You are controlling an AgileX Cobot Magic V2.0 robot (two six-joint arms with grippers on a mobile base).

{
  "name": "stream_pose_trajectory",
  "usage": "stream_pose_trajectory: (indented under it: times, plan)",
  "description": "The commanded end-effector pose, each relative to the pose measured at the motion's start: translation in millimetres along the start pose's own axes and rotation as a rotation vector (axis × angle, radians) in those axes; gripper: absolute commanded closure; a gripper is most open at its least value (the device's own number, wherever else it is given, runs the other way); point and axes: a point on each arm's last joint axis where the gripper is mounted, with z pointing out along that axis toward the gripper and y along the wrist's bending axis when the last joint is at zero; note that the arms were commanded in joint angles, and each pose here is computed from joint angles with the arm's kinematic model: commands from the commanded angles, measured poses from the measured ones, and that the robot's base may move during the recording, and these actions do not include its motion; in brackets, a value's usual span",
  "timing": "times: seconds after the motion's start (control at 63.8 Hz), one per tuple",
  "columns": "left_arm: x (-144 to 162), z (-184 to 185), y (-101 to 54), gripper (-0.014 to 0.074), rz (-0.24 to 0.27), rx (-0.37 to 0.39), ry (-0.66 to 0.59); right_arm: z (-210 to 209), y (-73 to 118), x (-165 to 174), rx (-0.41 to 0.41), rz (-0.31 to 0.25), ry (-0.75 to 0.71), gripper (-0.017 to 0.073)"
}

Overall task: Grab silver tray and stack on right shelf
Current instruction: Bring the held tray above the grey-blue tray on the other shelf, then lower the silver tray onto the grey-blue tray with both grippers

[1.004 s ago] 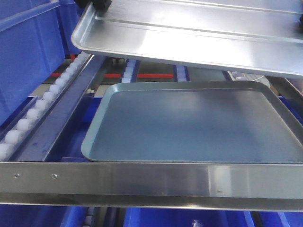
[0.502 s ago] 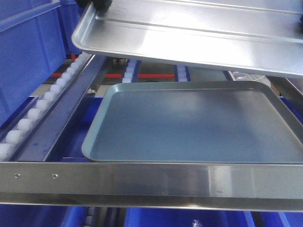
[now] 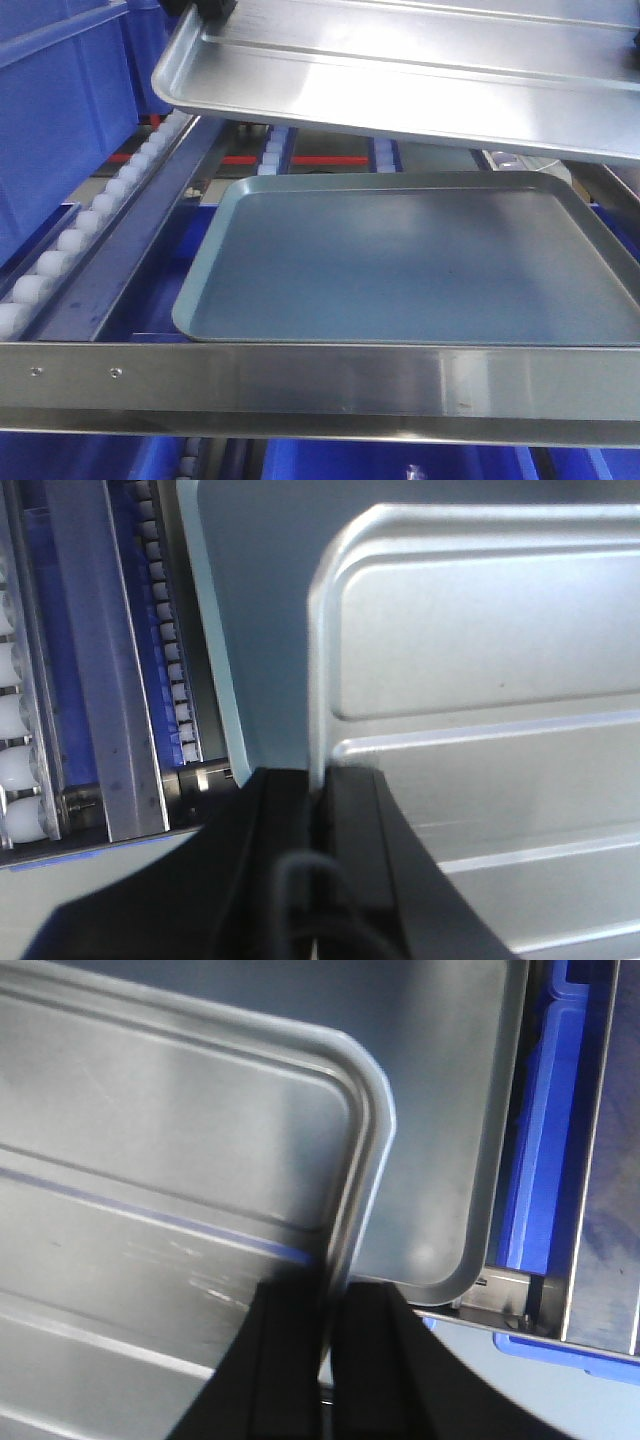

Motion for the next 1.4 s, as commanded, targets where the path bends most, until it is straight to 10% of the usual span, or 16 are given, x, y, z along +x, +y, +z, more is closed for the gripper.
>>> stream_pose_trajectory:
  times: [0.0, 0.518, 1.38]
  plan:
    - [-10.9, -25.5, 7.7, 0.0688, 0.003, 0.014, -0.113, -12.7, 0.8, -11.8, -0.010, -0.047, -0.100, 0.0502]
    - [-18.2, -20.7, 2.7, 0.0688, 0.015, 0.053, -0.174, -13.0, 2.1, -14.9, -0.016, -0.050, -0.116, 0.0502]
    - [-25.1, 162.9, 21.2, 0.0688, -0.003, -0.121, 0.076, 129.8, -25.6, -66.3, 0.174, -0.017, 0.106, 0.0502]
